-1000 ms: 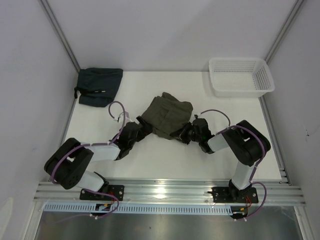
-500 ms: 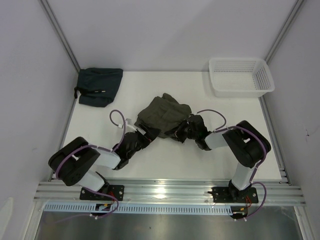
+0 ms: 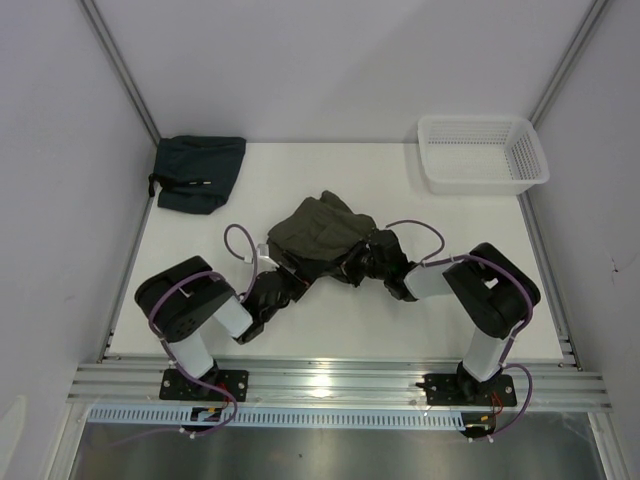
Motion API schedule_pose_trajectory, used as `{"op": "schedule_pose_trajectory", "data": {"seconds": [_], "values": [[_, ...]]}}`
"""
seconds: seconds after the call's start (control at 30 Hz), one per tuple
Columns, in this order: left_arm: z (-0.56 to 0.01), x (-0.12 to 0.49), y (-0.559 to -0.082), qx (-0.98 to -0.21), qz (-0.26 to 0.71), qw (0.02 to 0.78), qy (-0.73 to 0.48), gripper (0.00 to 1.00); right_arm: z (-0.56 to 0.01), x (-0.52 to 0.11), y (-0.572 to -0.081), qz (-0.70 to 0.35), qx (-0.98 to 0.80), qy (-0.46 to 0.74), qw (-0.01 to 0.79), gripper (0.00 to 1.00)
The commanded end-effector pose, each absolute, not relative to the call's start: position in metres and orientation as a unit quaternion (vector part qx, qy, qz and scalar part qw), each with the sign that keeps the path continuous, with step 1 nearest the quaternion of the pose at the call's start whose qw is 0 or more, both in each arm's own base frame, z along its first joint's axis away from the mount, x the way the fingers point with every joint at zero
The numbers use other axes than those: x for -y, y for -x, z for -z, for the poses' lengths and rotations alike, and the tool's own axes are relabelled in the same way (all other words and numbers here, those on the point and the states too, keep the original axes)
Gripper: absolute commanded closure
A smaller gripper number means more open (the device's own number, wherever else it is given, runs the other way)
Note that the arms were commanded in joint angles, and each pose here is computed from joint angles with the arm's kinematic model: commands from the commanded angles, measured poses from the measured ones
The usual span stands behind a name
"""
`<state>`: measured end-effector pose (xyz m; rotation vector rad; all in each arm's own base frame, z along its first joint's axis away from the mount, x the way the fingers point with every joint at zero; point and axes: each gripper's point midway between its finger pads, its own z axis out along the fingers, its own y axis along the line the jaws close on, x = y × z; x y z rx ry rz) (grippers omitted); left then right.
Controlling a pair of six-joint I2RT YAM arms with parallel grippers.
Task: Fold and stack the shorts
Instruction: Neatly place the folded shorts to the corner
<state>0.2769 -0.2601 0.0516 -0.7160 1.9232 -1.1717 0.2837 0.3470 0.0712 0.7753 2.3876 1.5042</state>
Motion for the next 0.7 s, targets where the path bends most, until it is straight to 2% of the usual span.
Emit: {"op": "schedule_pose_trajectory", "data": {"seconds": [0.0, 0.67], "values": [[-0.084, 0.271, -0.29, -0.697, 0.518, 0.395, 0.299, 0.01, -0.102, -0.355, -0.289, -0.536, -0.795, -0.256, 0.119, 1.0], [-0.051, 0.239, -0.334, -0.691, 0.479, 0.417, 0.345, 0.0, -0.089, -0.343, -0.263, -0.529, -0.801, -0.26, 0.105, 1.0]]}}
